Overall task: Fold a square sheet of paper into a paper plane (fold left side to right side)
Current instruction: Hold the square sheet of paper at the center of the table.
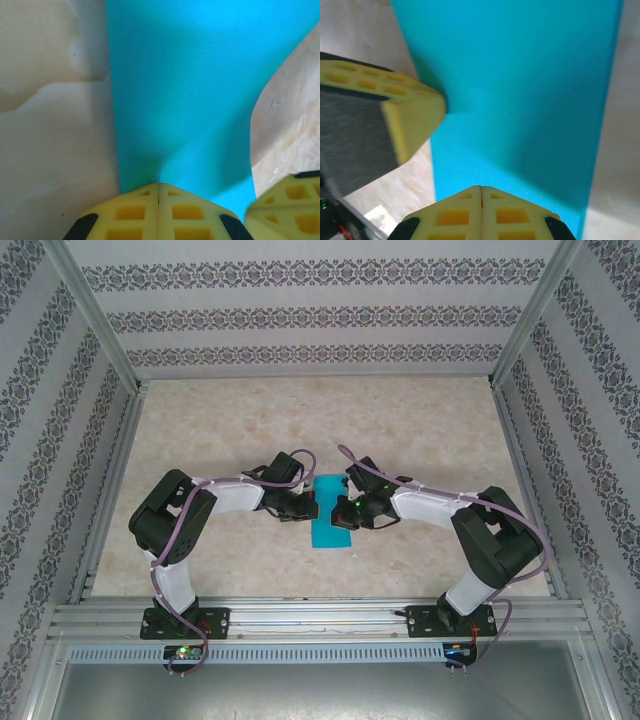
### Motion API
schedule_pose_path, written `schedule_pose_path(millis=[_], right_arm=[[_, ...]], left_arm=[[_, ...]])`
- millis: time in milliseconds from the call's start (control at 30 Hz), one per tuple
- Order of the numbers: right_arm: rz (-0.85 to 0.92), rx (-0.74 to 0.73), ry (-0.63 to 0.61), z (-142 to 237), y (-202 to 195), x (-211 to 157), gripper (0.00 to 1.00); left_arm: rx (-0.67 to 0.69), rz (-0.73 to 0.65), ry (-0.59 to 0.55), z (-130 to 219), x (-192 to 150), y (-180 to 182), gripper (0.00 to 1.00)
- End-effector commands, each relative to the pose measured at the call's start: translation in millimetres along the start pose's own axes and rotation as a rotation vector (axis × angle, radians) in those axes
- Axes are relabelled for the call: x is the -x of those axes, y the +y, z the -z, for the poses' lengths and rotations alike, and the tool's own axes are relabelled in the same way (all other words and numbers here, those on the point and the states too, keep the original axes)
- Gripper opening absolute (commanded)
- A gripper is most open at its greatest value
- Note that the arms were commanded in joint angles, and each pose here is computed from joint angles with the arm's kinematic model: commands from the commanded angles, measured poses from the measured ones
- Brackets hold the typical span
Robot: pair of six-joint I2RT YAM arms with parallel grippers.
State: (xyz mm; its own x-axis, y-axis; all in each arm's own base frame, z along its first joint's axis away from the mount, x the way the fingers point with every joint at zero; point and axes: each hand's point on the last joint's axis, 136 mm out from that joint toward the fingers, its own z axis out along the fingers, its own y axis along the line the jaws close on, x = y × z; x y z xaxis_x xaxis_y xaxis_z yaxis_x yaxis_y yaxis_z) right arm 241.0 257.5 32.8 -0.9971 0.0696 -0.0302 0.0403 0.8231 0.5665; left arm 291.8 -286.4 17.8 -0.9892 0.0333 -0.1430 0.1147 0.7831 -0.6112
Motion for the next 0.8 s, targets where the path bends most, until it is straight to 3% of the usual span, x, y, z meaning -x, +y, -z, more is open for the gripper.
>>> schedule_pose_path(millis=[0, 433, 767], right_arm=[[-0.052, -0.089, 0.029, -10.8, -25.8, -10.1, 0.0], [-0.051, -0.272, 0.09, -16.8, -64.9, -26.1, 0.0], [-0.044, -0.295, 0.098, -16.2, -67.9, -26.0, 0.0]], left_arm=[[0.094, 0.052, 0.073, -6.6, -26.6, 21.2, 0.01], [-0.065, -0.017, -0.01, 11.1, 17.2, -32.2, 0.05], [-0.043, -0.04, -0.021, -4.4, 22.6, -10.6, 0.03]])
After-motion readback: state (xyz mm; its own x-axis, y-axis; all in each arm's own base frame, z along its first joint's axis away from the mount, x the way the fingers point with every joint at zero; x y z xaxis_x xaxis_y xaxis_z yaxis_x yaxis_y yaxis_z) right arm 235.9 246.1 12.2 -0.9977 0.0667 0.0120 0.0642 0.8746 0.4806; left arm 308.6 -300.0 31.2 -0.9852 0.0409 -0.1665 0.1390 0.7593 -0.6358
